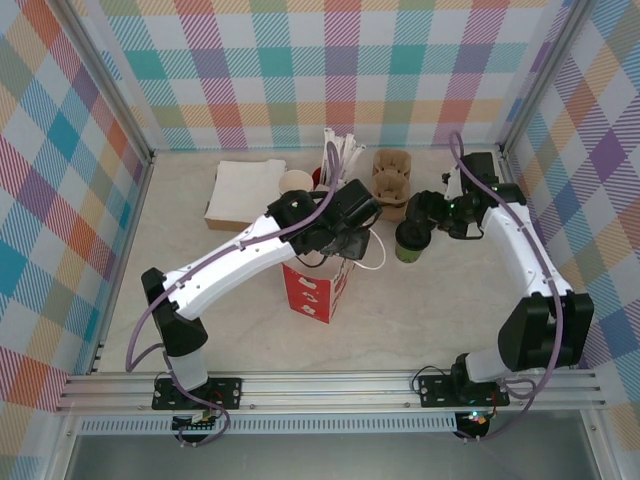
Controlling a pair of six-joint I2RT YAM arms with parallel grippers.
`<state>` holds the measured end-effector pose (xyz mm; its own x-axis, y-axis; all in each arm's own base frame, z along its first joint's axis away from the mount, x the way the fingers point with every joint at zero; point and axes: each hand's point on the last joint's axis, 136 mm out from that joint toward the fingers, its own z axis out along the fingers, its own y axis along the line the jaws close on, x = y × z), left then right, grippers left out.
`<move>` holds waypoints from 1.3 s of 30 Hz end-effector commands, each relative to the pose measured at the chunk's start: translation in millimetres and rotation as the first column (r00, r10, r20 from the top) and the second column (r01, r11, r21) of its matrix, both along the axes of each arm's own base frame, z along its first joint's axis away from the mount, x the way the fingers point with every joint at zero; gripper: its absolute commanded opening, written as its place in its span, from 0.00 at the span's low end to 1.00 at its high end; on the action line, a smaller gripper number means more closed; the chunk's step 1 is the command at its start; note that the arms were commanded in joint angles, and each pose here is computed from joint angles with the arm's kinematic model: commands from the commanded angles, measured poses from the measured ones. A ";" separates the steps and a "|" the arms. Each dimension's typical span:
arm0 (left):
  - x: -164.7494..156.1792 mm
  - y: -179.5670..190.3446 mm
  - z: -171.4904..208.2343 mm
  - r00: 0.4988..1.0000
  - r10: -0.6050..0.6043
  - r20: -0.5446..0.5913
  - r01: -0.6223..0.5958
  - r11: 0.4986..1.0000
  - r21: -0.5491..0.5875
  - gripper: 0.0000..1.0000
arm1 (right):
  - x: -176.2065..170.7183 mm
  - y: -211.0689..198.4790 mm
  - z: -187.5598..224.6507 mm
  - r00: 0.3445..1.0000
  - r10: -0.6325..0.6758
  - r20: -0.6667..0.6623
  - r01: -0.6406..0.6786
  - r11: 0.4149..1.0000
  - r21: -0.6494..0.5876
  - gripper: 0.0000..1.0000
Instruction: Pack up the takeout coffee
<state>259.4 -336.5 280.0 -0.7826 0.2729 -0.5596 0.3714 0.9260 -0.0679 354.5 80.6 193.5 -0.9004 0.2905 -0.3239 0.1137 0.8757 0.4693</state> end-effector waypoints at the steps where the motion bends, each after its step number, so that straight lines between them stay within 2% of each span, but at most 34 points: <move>1: -3.1 8.5 27.7 0.999 -0.003 0.049 0.004 1.000 -0.020 0.69 | 30.0 5.6 15.8 0.999 -0.006 0.045 -0.001 0.990 0.144 0.84; 5: -1.6 18.4 52.8 0.993 0.021 0.113 -0.014 0.998 -0.065 0.79 | 57.8 3.8 12.9 0.999 -0.010 0.035 0.002 0.972 0.235 0.74; 10: 4.4 44.1 77.2 0.969 0.098 0.225 -0.079 0.993 -0.092 0.83 | 87.9 1.9 2.6 1.000 -0.005 0.017 0.001 0.969 0.248 0.70; 15: 6.0 69.9 85.5 0.937 0.173 0.303 -0.144 0.983 -0.114 0.85 | 114.7 8.2 -10.8 1.000 0.014 -0.021 -0.007 0.955 0.296 0.65; 21: 3.2 82.1 84.0 0.929 0.196 0.313 -0.168 0.979 -0.113 0.87 | 133.9 9.9 -29.6 0.998 0.019 -0.067 0.003 0.949 0.316 0.61; 29: 5.8 78.2 78.0 0.935 0.183 0.303 -0.169 0.983 -0.072 0.88 | 141.5 15.1 -45.9 0.994 0.038 -0.106 0.002 0.935 0.354 0.56; 39: 8.5 68.9 75.7 0.944 0.158 0.291 -0.151 0.987 -0.049 0.89 | 142.4 22.7 -54.8 0.990 0.063 -0.126 -0.008 0.918 0.396 0.43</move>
